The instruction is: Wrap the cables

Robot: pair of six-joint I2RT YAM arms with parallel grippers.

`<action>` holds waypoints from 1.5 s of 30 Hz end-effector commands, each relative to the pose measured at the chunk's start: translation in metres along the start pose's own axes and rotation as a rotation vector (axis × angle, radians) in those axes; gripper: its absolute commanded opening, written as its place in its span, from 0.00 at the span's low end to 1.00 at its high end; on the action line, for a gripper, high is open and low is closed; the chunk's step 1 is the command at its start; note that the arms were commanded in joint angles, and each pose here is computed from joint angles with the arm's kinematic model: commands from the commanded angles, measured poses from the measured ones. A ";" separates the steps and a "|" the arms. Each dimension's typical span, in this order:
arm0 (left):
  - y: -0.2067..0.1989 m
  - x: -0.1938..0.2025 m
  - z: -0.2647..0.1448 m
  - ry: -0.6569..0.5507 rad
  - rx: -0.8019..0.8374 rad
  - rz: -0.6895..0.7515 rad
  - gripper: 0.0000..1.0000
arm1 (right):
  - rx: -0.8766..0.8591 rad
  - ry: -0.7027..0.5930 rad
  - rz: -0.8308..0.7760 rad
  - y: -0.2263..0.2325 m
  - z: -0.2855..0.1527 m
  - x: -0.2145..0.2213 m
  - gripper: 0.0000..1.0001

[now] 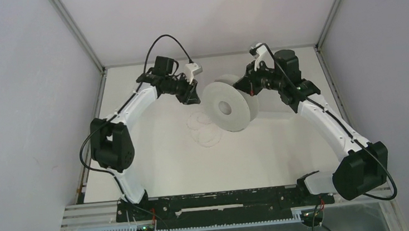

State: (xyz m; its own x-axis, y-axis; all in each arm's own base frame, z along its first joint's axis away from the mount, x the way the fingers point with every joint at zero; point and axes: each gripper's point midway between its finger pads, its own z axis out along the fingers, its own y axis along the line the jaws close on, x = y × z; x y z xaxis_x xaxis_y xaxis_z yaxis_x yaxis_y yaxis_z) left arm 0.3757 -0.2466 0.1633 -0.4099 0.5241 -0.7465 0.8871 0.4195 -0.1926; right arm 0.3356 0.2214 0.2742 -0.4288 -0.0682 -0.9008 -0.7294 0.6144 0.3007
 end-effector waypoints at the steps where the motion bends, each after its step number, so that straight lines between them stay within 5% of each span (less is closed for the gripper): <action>1: -0.014 -0.034 0.002 -0.159 0.068 -0.038 0.32 | -0.025 -0.137 -0.028 0.014 -0.015 -0.044 0.00; 23: -0.034 -0.043 0.032 -0.396 0.161 -0.201 0.48 | 0.127 -0.236 0.121 -0.019 -0.039 -0.102 0.00; 45: -0.041 -0.013 0.044 -0.472 0.058 -0.034 0.55 | 0.268 -0.272 0.135 -0.032 -0.058 -0.130 0.00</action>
State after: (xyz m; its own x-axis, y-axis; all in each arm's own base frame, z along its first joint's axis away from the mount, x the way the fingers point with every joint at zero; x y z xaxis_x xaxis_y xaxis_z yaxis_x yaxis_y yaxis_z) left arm 0.3519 -0.3089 0.1225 -0.4969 0.1243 -0.8589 0.8218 0.3854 -0.4197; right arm 0.3827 0.1680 0.3532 -0.4357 0.1706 -0.8838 -0.4736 0.7915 0.3862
